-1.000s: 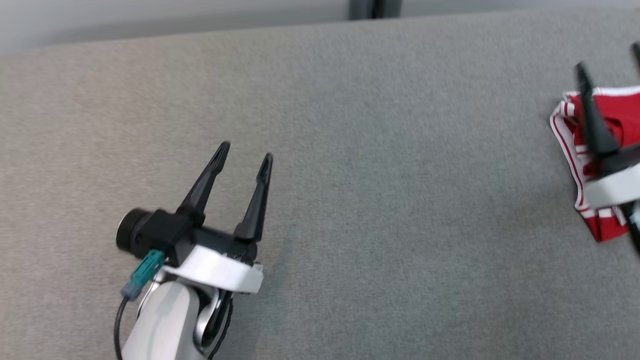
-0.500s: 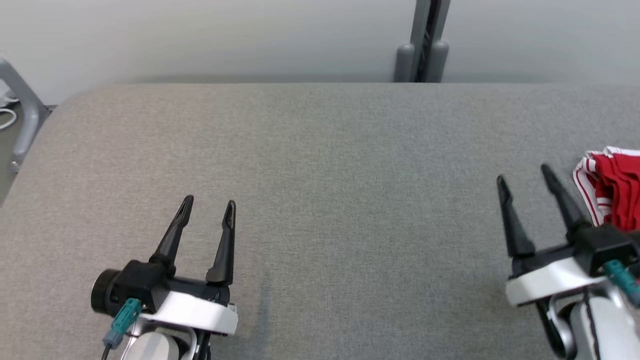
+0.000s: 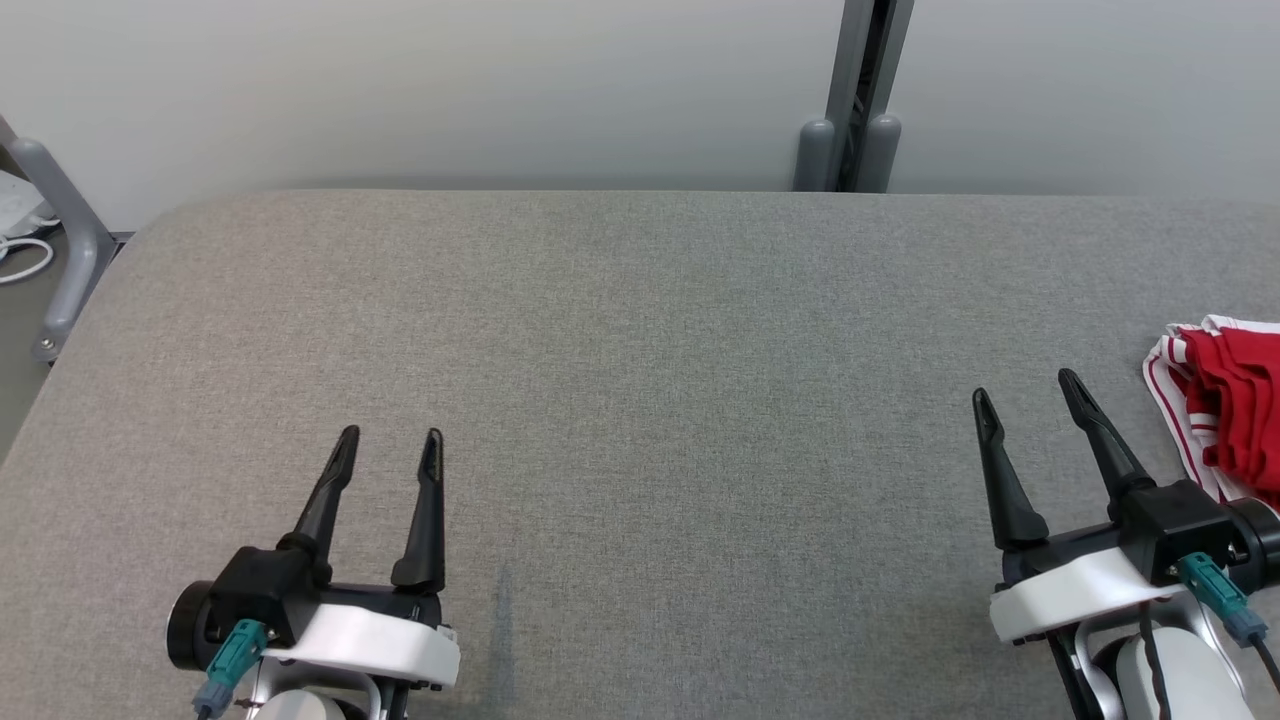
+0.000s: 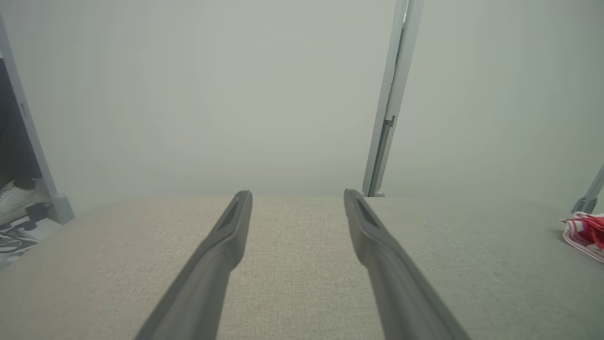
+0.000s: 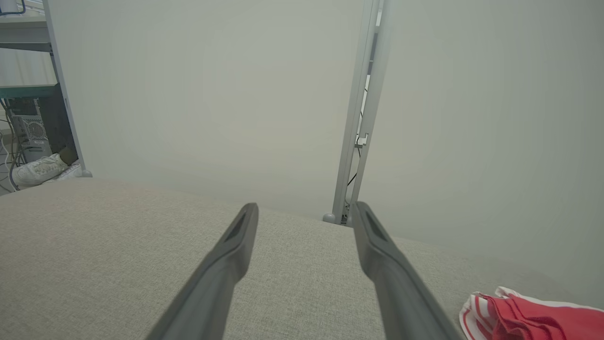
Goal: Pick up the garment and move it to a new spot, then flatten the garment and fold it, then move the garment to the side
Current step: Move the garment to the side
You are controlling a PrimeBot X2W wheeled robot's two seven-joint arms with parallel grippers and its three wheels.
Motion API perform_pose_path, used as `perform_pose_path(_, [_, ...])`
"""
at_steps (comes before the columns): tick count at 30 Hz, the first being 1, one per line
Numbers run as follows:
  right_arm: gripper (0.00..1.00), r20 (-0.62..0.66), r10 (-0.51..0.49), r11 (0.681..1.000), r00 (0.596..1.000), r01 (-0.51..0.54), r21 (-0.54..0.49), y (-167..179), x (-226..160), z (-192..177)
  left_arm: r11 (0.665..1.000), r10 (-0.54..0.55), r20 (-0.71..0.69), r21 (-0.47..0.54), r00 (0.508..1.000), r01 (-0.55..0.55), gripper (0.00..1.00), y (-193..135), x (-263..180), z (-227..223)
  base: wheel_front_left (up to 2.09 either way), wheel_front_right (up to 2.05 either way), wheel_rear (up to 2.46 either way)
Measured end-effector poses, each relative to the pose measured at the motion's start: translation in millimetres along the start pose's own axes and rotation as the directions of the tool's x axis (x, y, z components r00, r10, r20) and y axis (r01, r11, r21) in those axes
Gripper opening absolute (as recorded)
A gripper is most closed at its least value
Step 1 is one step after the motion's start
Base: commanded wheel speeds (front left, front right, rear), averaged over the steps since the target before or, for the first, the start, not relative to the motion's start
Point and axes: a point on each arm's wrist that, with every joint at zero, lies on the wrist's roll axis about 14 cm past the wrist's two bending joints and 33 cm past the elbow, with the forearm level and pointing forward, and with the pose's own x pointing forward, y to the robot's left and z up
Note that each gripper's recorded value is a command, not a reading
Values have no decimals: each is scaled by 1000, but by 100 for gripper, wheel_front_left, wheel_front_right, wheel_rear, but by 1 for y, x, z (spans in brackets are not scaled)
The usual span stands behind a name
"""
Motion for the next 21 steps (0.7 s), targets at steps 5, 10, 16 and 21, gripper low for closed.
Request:
perform_pose_path(5, [100,-8,-1,1000,1000,2,6,1,-2,-3,1000,17,-4,-4,1000,-17,100,2,0,-1,0,0,0])
perform_pose_path(10, [100,-6,-9,1000,1000,9,22,0,-2,-3,1000,17,-4,-6,1000,-17,100,3,1,-1,0,0,0])
perform_pose_path(16, [100,-8,-39,994,999,39,99,-5,-4,-5,1000,17,-16,-5,1000,-17,100,3,0,-5,0,0,0])
perform_pose_path(21, [100,-13,-46,990,999,48,130,-5,-6,-6,1000,1,-27,-14,1000,-2,100,0,-1,-9,0,0,0])
